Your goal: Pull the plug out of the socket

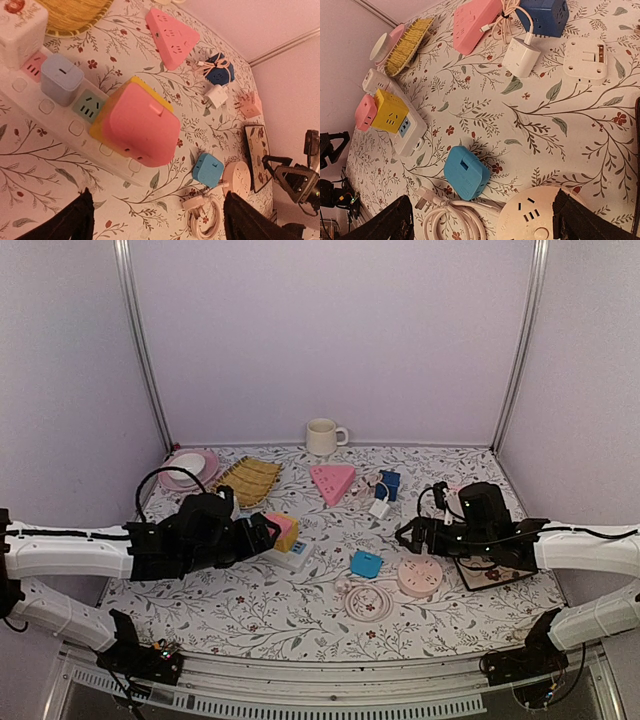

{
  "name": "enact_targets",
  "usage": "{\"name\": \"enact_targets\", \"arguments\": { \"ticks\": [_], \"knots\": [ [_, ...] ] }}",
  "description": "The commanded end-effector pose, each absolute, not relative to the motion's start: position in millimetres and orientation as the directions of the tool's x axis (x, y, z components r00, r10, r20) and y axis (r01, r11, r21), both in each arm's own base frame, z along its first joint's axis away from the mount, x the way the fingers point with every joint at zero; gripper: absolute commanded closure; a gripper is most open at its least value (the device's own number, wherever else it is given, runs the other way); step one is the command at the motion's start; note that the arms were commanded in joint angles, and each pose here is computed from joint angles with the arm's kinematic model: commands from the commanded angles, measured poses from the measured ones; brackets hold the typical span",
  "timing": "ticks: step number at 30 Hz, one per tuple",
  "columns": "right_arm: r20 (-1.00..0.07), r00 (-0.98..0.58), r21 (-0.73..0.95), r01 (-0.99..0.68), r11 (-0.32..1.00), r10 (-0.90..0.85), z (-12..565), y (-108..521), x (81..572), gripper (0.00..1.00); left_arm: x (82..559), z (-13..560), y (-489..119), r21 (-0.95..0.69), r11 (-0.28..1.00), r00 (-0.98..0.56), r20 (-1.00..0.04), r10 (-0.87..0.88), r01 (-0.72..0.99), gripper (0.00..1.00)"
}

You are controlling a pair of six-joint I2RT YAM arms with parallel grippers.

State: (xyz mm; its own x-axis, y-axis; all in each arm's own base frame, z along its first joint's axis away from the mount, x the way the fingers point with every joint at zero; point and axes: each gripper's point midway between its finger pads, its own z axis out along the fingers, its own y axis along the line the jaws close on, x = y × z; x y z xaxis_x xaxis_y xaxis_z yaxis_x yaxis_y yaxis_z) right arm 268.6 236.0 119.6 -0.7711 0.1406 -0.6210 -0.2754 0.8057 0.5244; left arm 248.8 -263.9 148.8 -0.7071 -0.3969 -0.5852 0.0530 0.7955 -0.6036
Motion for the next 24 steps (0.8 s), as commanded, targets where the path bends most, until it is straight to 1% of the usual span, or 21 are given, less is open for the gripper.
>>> {"name": "enact_targets", "arguments": {
  "ticks": [1,6,12,19,24],
  "knots": [
    [-0.652,-0.740,0.535,-0.296,0.791,0.164,137.7,243.6,278.1,0.01,268.2,153.3,-259.7,-0.749,0.661,-0.679,-0.460,-0.572,-0.049,0.11],
    [-0.649,-0.743,0.535,-0.292,0.793,0.164,136.3,244.0,278.6,0.01,286.9,149.7,-258.9,-0.807,0.583,-0.661,-0.387,-0.643,-0.095,0.18],
    [-0.647,-0.743,0.541,-0.286,0.791,0.174,136.0,243.6,278.6,0.01,299.9,138.9,-262.1,-0.842,0.515,-0.649,-0.304,-0.697,-0.159,0.21],
    [-0.644,-0.743,0.546,-0.278,0.791,0.184,134.5,241.3,276.8,0.01,304.4,124.4,-261.0,-0.846,0.492,-0.633,-0.268,-0.726,-0.206,0.26],
    [-0.643,-0.744,0.544,-0.275,0.793,0.183,132.4,240.1,276.1,0.01,306.4,121.7,-261.9,-0.852,0.479,-0.632,-0.254,-0.732,-0.213,0.35]
  ]
}}
